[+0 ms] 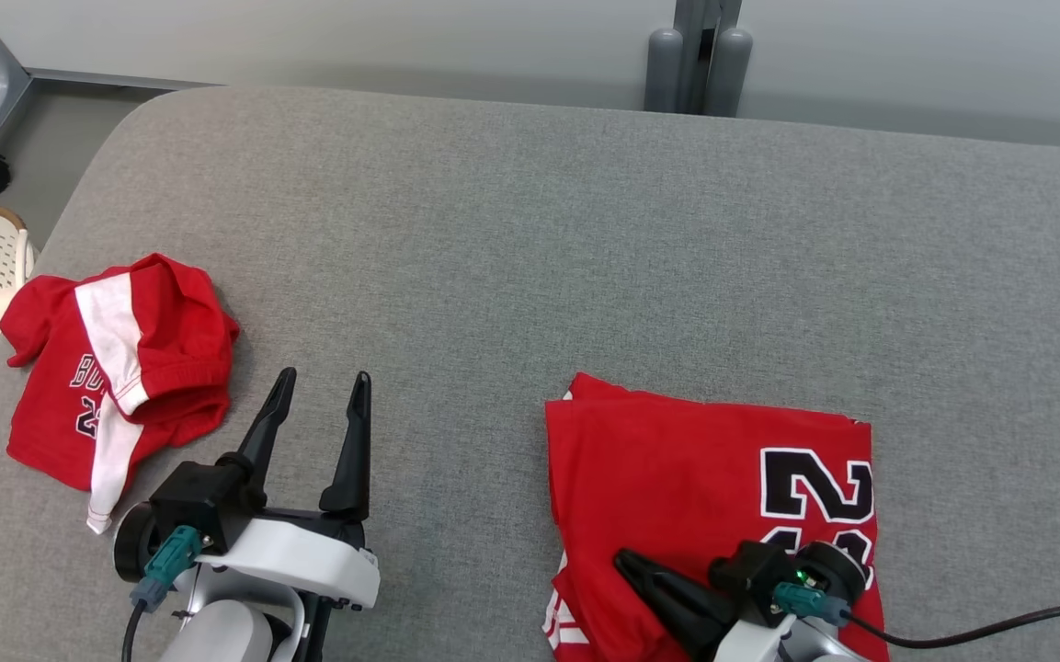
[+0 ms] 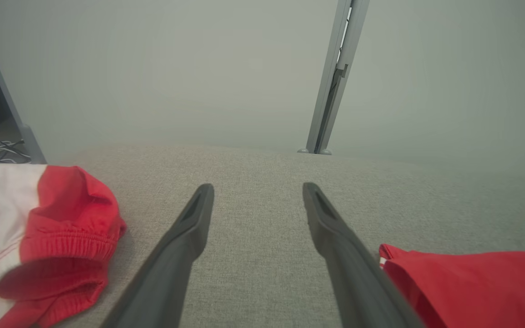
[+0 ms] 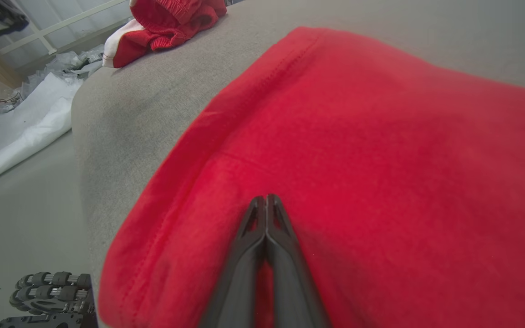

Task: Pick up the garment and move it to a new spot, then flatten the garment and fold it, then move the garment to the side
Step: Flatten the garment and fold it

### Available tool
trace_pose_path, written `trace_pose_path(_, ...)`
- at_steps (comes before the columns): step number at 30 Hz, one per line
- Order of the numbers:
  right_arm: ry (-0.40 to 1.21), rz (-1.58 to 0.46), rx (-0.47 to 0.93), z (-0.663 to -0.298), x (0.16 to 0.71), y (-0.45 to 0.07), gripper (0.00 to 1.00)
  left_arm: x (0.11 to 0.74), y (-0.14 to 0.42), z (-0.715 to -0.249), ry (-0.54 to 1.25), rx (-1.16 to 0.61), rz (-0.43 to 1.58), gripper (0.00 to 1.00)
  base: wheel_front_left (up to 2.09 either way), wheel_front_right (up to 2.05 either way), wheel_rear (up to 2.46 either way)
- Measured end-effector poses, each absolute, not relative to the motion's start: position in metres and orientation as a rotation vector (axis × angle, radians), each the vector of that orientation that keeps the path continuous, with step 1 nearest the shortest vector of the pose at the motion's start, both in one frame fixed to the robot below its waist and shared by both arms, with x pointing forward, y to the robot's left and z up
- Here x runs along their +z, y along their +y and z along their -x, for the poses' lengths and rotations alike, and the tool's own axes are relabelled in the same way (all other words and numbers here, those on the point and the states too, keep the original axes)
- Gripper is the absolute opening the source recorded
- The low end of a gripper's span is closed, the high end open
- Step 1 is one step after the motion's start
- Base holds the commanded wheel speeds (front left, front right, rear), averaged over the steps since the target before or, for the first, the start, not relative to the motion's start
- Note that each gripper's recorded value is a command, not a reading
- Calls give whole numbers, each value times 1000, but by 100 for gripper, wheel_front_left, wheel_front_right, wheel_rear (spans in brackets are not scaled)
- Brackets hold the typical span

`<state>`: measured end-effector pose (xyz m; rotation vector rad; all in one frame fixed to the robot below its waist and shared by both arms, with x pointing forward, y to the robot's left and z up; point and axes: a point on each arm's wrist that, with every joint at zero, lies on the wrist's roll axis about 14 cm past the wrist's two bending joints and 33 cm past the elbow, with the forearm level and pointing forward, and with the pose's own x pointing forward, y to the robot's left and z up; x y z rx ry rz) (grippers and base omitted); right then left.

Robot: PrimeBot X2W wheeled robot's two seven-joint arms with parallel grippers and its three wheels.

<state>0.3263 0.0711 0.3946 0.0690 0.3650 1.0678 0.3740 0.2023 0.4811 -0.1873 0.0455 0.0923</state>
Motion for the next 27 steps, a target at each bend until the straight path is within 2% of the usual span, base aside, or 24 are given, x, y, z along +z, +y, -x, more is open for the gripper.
trace_pose_path(5, 375, -119, 1078, -318, 399, 80, 0, 479, 201, -377, 48, 83, 183, 100, 0, 0, 0)
trace_pose_path(10, 326, -173, 1006, -336, 416, 73, 0, 482, 195, -382, 38, 55, 175, 100, 0, 0, 0)
trace_pose_path(18, 133, -231, 671, -389, 463, -8, 0, 493, 184, -391, 4, 0, 159, 100, 0, 0, 0)
trace_pose_path(25, -62, -202, 350, -411, 509, -106, 0, 506, 173, -397, -30, -49, 137, 100, 0, 0, 0)
trace_pose_path(26, -80, -194, 310, -411, 514, -119, 20, 508, 171, -397, -34, -56, 136, 100, 0, 0, 0)
trace_pose_path(27, -99, -182, 275, -411, 519, -131, 45, 510, 169, -397, -40, -62, 136, 100, 0, 0, 0)
